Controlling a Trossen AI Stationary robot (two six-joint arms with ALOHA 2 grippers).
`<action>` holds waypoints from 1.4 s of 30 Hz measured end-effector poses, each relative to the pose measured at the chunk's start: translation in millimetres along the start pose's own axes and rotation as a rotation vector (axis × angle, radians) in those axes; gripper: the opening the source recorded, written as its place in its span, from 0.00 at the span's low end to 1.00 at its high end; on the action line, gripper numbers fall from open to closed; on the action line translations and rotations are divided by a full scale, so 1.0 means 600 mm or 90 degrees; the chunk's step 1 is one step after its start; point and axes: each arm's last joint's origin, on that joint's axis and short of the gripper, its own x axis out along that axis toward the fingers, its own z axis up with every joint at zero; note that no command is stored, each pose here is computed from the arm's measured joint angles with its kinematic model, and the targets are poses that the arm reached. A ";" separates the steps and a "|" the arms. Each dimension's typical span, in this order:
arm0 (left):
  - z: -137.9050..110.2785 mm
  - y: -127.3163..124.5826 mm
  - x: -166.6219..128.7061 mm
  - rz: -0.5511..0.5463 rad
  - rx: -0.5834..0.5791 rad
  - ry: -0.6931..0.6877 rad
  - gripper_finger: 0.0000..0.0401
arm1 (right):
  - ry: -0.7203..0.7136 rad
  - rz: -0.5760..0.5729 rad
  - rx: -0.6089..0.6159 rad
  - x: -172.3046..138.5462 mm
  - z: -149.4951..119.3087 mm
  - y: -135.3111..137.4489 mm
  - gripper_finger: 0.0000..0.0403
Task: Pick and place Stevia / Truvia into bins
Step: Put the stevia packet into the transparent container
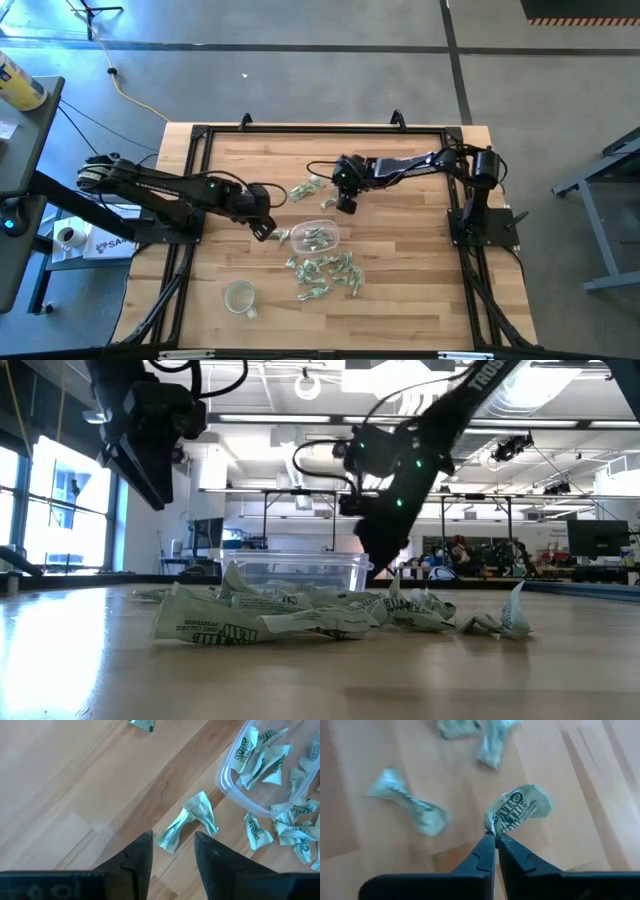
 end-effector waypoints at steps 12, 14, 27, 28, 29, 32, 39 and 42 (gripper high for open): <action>-0.003 0.020 0.046 -0.104 0.102 0.028 0.39 | 0.011 0.351 -0.100 -0.111 0.077 0.133 0.02; -0.011 0.024 0.051 -0.123 0.145 0.040 0.36 | 0.011 0.319 -0.108 -0.112 0.074 0.154 0.03; -0.051 0.024 0.088 -0.147 0.245 0.041 0.45 | -0.001 0.111 -0.011 -0.125 0.069 0.173 0.61; -0.050 0.024 0.089 -0.142 0.248 0.033 0.48 | -0.008 0.087 -0.013 -0.133 0.068 0.171 0.66; -0.048 0.022 0.089 -0.145 0.254 0.020 0.50 | -0.009 0.066 -0.019 -0.141 0.067 0.171 0.70; -0.041 0.014 0.097 -0.149 0.283 -0.009 0.55 | 0.006 0.025 -0.053 -0.156 0.058 0.170 0.78; -0.044 0.004 0.150 -0.115 0.375 0.021 0.56 | 0.051 -0.018 -0.090 -0.166 0.044 0.164 0.80; -0.048 0.005 0.168 -0.078 0.383 0.041 0.49 | 0.050 -0.038 -0.118 -0.169 0.042 0.165 0.78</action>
